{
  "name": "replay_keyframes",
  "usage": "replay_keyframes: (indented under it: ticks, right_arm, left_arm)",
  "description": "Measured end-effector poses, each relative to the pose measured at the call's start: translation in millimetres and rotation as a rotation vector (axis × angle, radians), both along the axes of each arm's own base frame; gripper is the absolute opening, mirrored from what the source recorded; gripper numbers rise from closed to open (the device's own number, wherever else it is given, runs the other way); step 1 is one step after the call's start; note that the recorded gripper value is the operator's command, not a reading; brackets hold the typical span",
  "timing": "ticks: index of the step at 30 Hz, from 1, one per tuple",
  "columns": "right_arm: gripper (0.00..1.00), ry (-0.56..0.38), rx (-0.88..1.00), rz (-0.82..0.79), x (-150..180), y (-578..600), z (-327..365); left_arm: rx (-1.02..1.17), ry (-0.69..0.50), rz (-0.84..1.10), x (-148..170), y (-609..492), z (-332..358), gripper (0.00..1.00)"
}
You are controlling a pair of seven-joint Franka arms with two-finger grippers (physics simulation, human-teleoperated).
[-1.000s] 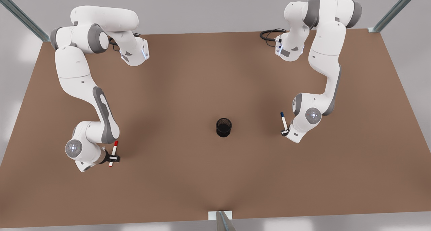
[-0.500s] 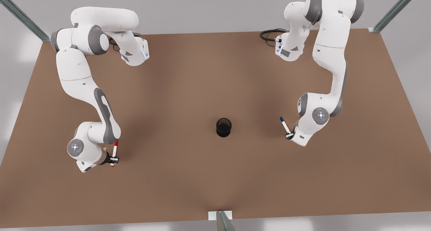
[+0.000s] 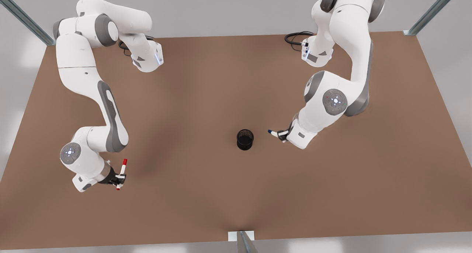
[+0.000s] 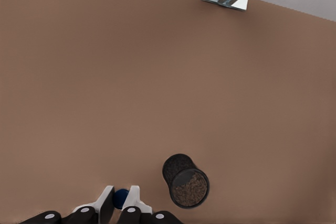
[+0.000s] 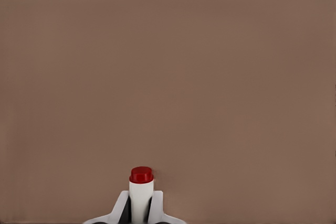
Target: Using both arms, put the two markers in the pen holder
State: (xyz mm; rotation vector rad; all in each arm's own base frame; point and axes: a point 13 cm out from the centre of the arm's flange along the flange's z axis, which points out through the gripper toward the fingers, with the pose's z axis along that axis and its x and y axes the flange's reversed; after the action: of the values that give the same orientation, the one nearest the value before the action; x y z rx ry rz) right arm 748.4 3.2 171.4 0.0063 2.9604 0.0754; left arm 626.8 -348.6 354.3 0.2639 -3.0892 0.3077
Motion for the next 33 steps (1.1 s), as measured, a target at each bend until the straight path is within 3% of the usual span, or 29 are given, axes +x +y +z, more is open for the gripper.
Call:
replay_keyframes:
  ticks: [5, 9, 19, 20, 23, 25, 29, 33]
  right_arm:
    - [0.21, -0.068, 0.018, 0.098, 17, 64, 56]
    - [0.21, -0.102, 0.008, 0.176, 23, 116, 78]
    - [0.21, -0.156, 0.084, 0.288, 9, 260, 111]
    - [0.21, -0.162, 0.097, 0.291, 9, 271, 115]
    - [0.21, -0.181, 0.131, 0.294, 6, 298, 130]
    - [0.21, -0.190, 0.149, 0.295, 3, 315, 139]
    - [0.21, -0.190, 0.180, 0.304, -15, 360, 149]
    - [0.21, -0.216, 0.221, 0.348, -51, 443, 162]
  left_arm:
    - [0.016, -0.009, 0.031, -20, -71, -44, 0.21]
    - [0.031, -0.025, 0.089, -15, -90, -80, 0.21]
    - [0.099, -0.021, 0.182, -26, -90, -133, 0.21]
    - [0.101, -0.021, 0.188, -27, -91, -135, 1.00]
    - [0.103, -0.025, 0.186, -33, -98, -136, 1.00]
    - [0.103, -0.016, 0.215, -18, -67, -114, 1.00]
    - [0.153, 0.053, 0.340, 33, 102, -66, 1.00]
    - [0.184, 0.036, 0.382, 29, 246, 34, 1.00]
